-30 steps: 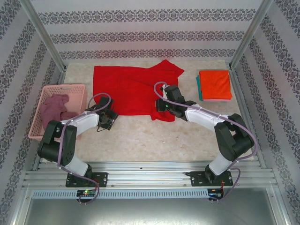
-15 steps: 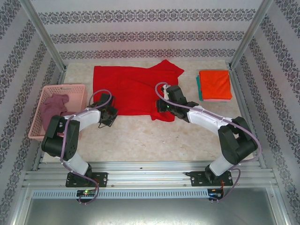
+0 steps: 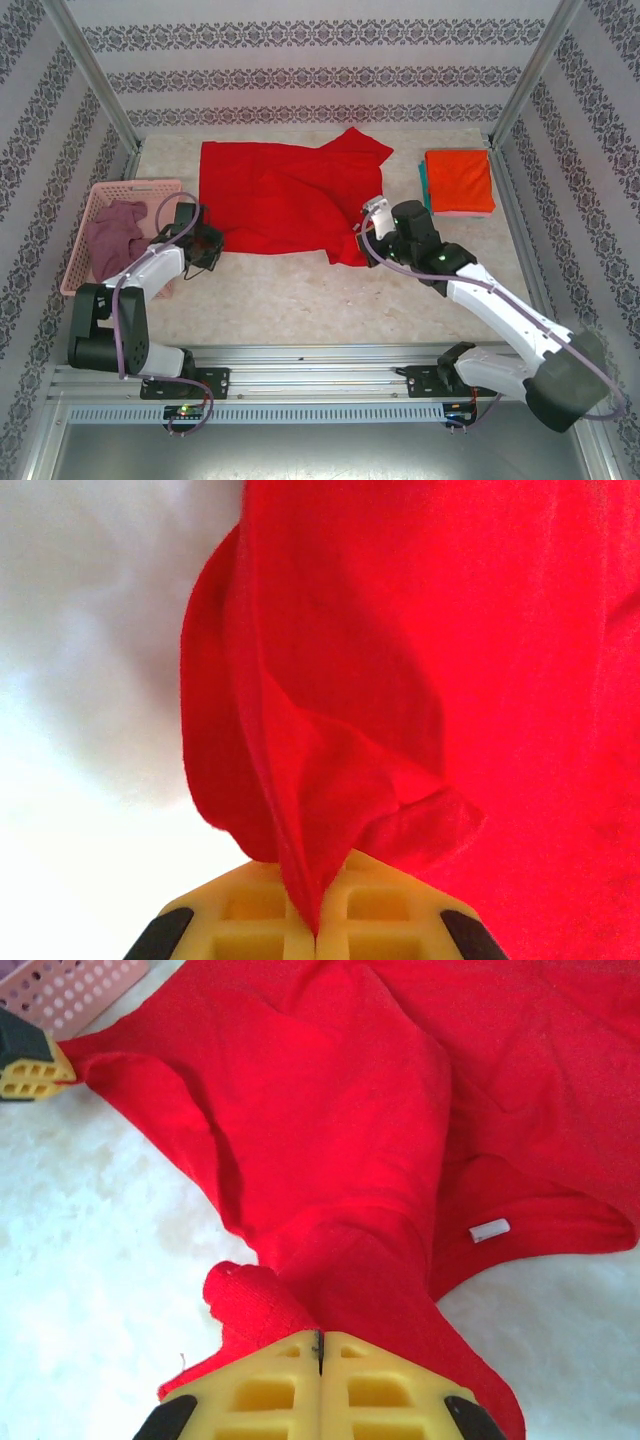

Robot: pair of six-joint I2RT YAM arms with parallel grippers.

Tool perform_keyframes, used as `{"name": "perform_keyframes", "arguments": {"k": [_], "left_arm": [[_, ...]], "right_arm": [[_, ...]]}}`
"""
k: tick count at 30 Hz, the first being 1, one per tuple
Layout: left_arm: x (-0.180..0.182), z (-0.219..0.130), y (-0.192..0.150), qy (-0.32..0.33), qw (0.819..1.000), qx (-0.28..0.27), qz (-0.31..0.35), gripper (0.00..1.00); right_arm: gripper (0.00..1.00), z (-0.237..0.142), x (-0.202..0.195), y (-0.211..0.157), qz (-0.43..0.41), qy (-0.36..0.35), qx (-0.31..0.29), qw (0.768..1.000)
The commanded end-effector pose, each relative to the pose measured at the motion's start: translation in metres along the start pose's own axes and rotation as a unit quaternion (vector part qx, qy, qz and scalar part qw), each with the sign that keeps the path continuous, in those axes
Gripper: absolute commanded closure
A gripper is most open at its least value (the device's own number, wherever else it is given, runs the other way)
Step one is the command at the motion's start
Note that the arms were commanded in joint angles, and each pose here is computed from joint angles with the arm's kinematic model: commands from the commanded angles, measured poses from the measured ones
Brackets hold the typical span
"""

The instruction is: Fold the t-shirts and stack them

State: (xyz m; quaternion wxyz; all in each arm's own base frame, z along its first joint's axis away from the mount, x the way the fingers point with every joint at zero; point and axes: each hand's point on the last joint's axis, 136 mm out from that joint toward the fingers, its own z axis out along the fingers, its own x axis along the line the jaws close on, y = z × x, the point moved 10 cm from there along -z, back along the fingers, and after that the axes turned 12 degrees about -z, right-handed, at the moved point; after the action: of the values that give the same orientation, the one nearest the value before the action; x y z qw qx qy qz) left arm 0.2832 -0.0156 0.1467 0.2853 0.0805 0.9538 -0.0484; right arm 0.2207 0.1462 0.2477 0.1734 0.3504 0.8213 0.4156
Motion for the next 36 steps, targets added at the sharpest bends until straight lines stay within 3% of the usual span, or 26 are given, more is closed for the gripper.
{"name": "perform_keyframes", "arguments": {"k": [1,6,12,14,16,20,22,24,26,29,32,36], "left_arm": [[0.011,-0.008,0.003,0.006,1.0,0.02,0.003,1.0],[0.018,-0.011,0.011,0.003,1.0,0.03,-0.001,1.0],[0.026,-0.016,0.021,0.004,1.0,0.023,-0.015,1.0],[0.028,-0.016,0.024,0.009,1.0,0.022,-0.013,1.0],[0.029,-0.015,0.026,0.014,1.0,0.023,-0.011,1.0],[0.031,-0.015,0.029,0.02,0.999,0.02,-0.015,0.96],[0.032,-0.017,0.031,0.024,1.0,0.01,-0.015,0.94],[0.029,-0.022,0.032,0.024,1.0,-0.002,-0.007,0.86],[0.025,-0.028,0.033,0.026,1.0,-0.011,0.006,0.59],[0.013,-0.037,0.026,0.033,0.997,-0.03,0.059,0.35],[0.0,-0.049,0.01,0.049,0.988,-0.065,0.131,0.2],[-0.015,-0.051,-0.018,0.037,0.975,-0.077,0.207,0.13]], "right_arm": [[1.0,-0.01,0.011,-0.026,-0.007,0.034,0.038,0.999],[1.0,-0.011,0.01,-0.046,0.044,0.017,0.065,0.997],[0.98,-0.005,0.024,-0.062,0.065,0.101,0.081,0.989],[0.79,-0.003,0.031,-0.064,0.072,0.152,0.085,0.982],[0.47,-0.005,0.036,-0.062,0.076,0.184,0.072,0.977],[0.3,-0.012,0.013,-0.056,0.138,0.085,0.008,0.987],[0.3,-0.014,-0.01,-0.056,0.211,0.017,-0.017,0.977],[0.3,-0.012,-0.034,-0.059,0.286,-0.032,-0.018,0.958],[0.3,-0.005,-0.057,-0.064,0.344,-0.074,0.004,0.936],[0.36,0.015,-0.088,-0.069,0.4,-0.105,0.036,0.91],[0.44,0.043,-0.106,-0.066,0.416,-0.094,0.043,0.903],[0.54,0.08,-0.124,-0.067,0.421,-0.095,0.063,0.9]]}}
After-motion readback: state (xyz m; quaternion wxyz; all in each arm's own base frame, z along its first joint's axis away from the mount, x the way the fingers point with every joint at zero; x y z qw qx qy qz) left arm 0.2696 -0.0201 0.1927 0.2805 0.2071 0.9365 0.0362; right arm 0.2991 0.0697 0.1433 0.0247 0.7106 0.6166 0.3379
